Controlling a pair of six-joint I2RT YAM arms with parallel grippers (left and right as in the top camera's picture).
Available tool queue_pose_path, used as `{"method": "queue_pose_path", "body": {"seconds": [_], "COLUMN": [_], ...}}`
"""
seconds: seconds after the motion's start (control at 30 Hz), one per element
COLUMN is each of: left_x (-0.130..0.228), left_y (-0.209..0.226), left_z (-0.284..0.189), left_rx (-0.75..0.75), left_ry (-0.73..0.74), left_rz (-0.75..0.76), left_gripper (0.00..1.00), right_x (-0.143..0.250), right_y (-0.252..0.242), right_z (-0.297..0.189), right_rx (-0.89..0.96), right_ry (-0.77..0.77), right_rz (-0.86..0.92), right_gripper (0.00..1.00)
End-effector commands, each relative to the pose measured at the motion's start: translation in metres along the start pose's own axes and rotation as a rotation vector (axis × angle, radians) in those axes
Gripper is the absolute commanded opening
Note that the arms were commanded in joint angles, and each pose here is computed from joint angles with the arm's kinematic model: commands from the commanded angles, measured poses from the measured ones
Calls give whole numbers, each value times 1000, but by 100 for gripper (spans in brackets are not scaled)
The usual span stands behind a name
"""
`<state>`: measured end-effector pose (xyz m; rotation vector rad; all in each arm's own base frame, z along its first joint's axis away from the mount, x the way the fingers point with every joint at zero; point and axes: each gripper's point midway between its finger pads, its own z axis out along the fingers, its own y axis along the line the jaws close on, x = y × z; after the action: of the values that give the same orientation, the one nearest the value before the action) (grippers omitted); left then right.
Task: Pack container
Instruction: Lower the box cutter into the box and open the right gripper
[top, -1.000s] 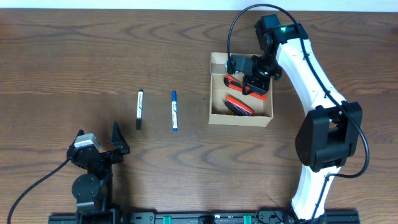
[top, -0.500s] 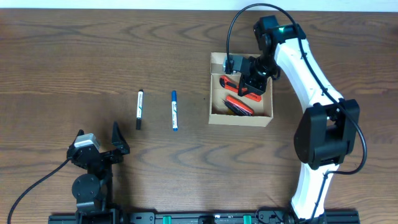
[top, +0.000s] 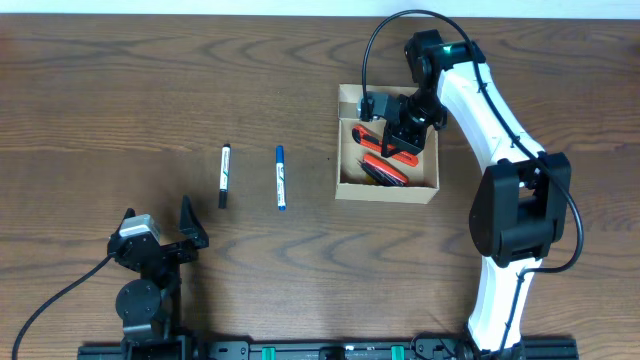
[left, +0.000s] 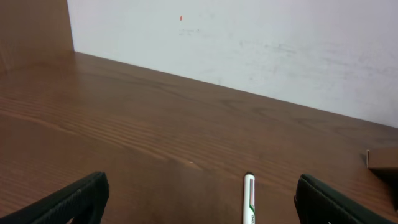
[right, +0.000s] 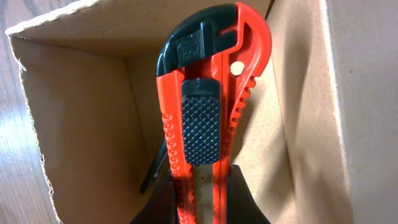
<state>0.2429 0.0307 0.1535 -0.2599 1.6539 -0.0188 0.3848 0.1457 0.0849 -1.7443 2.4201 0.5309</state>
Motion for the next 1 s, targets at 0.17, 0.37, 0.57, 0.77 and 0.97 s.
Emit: {"method": "queue_pose_path", "body": {"seconds": [0.17,0.37,0.57,0.77,0.97], "left_x": [18,18,18,18,18], "left_y": [4,4,4,4,4], "left_z": [1,1,1,1,1], "left_rx": [-10,-10,-10,-10,-10], "left_ry": [57,57,57,57,57], "left_rz": [5,5,5,5,5], "left_gripper": [95,95,95,95,95], "right_x": [8,13,17,17,17], "right_y": [3,3,6,4,2], "right_z": [18,27,35,36,36], "right_rx": [-48,-54,-67,-59,-51], "right_ry": [16,20,28,25,25], "right_rz": [33,51,62,91,99], "right_gripper": [1,1,1,8,61]}}
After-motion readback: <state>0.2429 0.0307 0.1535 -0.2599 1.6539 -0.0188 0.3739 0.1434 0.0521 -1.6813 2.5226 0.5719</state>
